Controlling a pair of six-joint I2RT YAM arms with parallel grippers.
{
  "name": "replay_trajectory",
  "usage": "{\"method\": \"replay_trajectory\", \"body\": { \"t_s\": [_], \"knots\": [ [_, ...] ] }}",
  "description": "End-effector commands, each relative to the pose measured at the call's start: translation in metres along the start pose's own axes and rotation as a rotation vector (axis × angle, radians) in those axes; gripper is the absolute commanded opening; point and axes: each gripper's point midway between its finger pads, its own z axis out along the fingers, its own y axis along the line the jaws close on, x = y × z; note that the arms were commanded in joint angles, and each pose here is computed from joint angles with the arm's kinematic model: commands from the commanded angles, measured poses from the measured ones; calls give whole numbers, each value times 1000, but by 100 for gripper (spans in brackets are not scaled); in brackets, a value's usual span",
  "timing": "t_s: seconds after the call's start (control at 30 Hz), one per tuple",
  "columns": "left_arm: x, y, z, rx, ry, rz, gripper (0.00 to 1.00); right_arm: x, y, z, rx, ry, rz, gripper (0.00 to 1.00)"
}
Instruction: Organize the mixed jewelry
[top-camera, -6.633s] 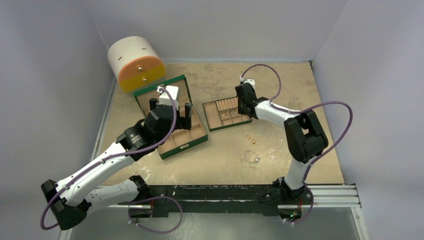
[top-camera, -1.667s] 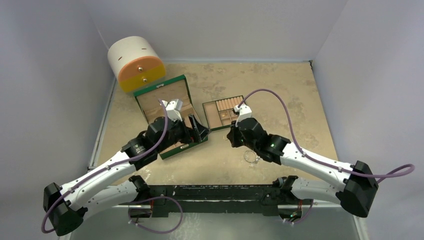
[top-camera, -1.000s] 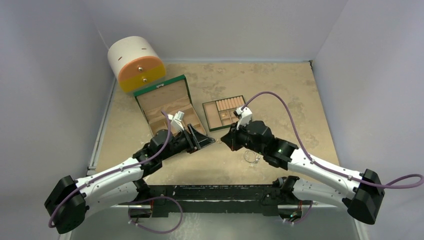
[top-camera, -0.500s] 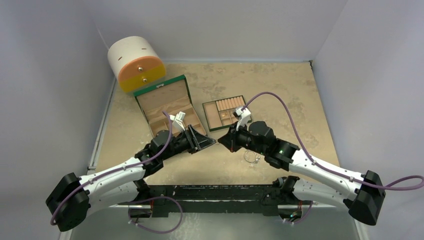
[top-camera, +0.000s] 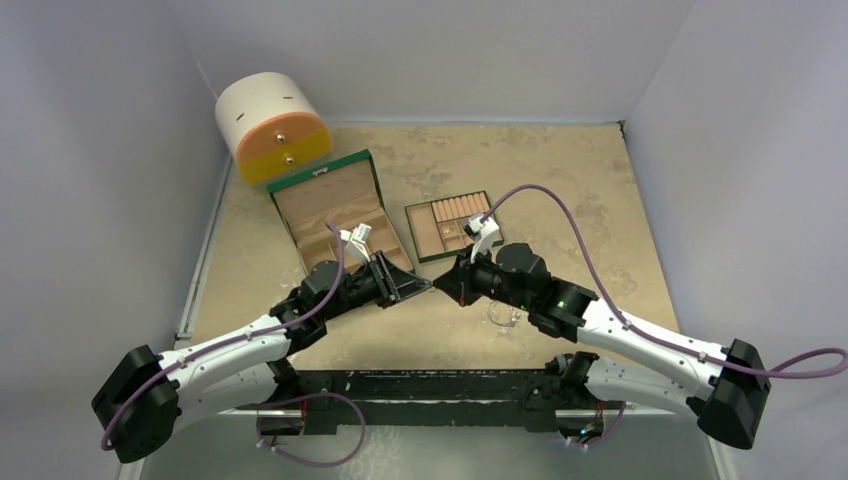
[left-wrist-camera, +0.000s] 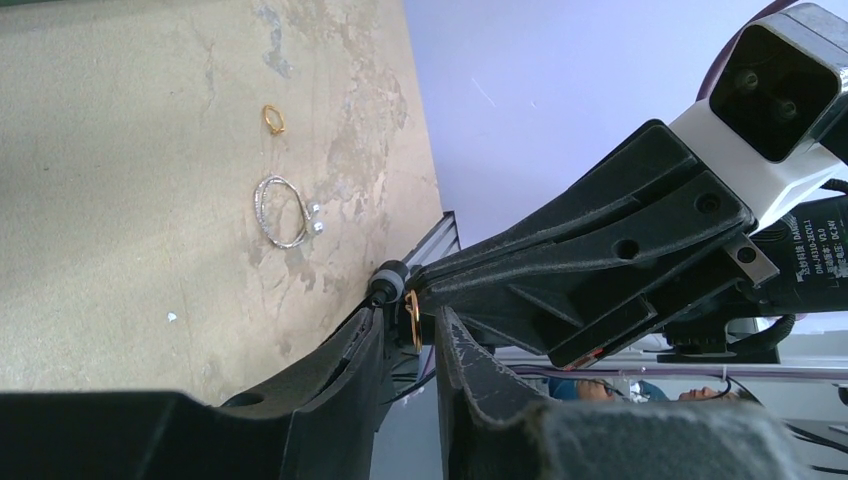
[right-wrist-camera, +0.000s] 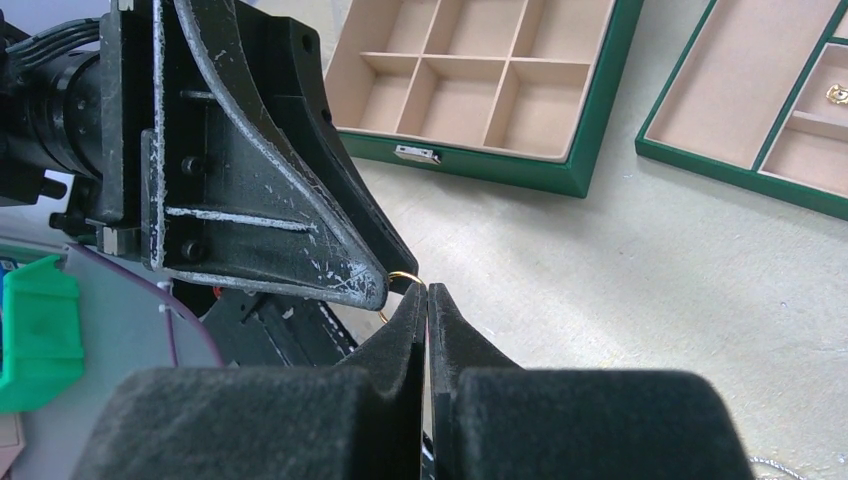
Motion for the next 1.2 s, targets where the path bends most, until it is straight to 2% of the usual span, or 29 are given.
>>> {"method": "replay_trajectory", "body": {
  "t_s": [0.0,0.23,0.37,0.63,0.83,0.97,1.17],
  "knots": [
    [-2,-17,-2,69,-6,6,24,-13,11,1,-39,-45,1,0],
    [-1,-16,-1,69,0,7,14,-12,11,3,-35,-42,2,0],
    [-1,-14,0,63,-1,9,0,-12,12,4,-39,-40,1,0],
    [-2,-14,-2,62,-10,13,0,-11,14,1,-46,-40,4,0],
    [-3,-12,-3,52,-16,28,0,-17,21,-9,-71,-61,8,28],
    [-3,-17,-5,85,-21,41,0,-24,26,-20,-86,-79,12,36],
    [-2,-41,-10,200,-12,81,0,-30,48,-43,-192,-77,31,40]
  ]
}}
